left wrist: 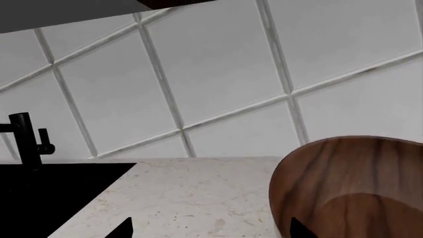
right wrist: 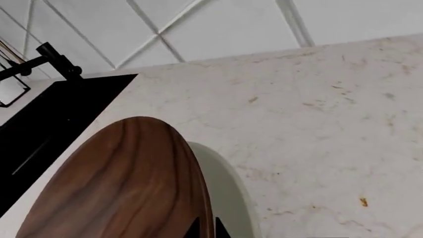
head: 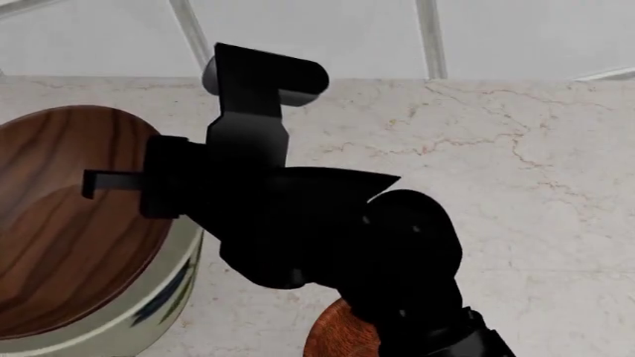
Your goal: Stack the bowls from largest to smallest.
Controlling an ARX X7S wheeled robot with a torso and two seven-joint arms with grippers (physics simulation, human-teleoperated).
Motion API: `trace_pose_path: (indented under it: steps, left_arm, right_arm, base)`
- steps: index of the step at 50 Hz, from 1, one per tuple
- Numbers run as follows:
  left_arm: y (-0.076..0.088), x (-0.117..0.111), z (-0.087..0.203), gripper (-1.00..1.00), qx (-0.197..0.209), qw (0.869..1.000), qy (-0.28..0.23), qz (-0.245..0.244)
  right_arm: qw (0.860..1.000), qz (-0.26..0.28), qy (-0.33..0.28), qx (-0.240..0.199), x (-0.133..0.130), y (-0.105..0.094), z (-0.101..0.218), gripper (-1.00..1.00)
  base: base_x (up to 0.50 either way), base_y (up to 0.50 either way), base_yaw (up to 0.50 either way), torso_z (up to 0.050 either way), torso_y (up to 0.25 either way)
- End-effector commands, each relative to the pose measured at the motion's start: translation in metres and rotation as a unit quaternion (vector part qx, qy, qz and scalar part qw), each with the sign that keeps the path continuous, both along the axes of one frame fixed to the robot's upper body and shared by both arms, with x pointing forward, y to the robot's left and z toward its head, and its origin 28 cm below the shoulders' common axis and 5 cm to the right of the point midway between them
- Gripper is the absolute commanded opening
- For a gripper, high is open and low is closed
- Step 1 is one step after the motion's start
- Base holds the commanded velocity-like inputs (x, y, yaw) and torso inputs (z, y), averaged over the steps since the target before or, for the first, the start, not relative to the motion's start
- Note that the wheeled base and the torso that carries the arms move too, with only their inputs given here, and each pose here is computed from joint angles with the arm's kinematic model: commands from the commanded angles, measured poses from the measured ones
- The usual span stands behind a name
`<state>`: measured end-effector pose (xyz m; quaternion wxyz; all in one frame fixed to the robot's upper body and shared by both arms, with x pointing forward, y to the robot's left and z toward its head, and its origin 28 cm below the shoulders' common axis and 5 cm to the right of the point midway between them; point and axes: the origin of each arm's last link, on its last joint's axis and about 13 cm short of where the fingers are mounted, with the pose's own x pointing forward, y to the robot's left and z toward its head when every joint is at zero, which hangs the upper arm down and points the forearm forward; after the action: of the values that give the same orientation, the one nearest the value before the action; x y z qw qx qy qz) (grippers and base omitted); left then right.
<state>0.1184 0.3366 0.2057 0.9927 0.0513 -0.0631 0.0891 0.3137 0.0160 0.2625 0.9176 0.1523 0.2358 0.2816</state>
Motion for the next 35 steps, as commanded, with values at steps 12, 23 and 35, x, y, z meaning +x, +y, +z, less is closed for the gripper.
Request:
trace_pose_path:
  steps: [12,23,35]
  left_arm:
    - [-0.001,0.001,0.0,1.0,0.002,1.0,0.001,-0.003]
    - [-0.001,0.0,0.0,1.0,0.001,1.0,0.0,-0.003]
    - [-0.002,0.001,0.0,1.0,0.003,1.0,0.001,-0.005]
  right_arm:
    - [1.0,-0.021,-0.009,-0.012,0.004,-0.006,-0.006,-1.0]
    - [1.0,-0.014,-0.013,-0.016,0.001,-0.006,-0.005,1.0]
    - [0.999,-0.019,-0.034,-0.009,-0.002,-0.008,0.006,1.0]
  base:
    - [0.0,0.0,0.0,0.0,0.0]
    - [0.0,0.0,0.0,0.0,0.0]
    - [0.0,0.0,0.0,0.0,0.0]
